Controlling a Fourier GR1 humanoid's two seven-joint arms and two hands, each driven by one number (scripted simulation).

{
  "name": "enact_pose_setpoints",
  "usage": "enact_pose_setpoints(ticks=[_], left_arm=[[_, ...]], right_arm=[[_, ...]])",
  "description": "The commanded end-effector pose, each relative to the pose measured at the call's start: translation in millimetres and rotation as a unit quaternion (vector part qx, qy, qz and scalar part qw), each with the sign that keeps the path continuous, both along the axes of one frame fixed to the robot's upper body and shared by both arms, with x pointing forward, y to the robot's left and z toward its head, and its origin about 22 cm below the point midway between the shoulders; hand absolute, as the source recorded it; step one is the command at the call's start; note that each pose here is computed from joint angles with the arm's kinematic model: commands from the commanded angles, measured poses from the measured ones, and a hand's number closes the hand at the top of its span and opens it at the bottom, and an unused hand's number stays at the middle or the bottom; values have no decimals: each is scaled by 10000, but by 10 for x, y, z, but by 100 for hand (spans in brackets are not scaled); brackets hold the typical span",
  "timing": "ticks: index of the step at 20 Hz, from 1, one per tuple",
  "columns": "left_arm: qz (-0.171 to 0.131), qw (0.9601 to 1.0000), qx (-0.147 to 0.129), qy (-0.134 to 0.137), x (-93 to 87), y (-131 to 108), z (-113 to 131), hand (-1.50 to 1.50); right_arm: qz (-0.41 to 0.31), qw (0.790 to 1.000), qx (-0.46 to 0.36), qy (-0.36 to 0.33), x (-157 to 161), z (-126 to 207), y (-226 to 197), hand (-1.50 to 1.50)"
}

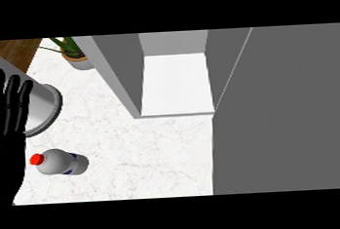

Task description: Pick up the bottled water, place it into the cabinet and close the cabinet

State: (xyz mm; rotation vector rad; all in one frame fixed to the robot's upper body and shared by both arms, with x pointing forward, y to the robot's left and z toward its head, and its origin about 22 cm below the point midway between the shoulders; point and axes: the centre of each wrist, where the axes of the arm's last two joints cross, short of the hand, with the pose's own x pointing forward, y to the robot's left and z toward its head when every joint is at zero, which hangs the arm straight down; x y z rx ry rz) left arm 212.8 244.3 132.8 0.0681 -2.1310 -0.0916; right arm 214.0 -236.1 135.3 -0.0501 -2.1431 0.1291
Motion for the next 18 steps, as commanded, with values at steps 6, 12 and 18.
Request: enact_pose_setpoints(ticks=[6,12,18], left_arm=[[155,9999,16,26,-776,460,109,-150],[65,9849,-1358,1071,-1034,528,-90,-150],[80,9838,-1398,1120,-1439,494,20,-150]], right_arm=[[-362,9951,-239,888,-422,-287,-123,-150],[635,9887,386,1305,-852,-133,-71,-150],[685,9882,435,1297,-1184,26,-64,-150]])
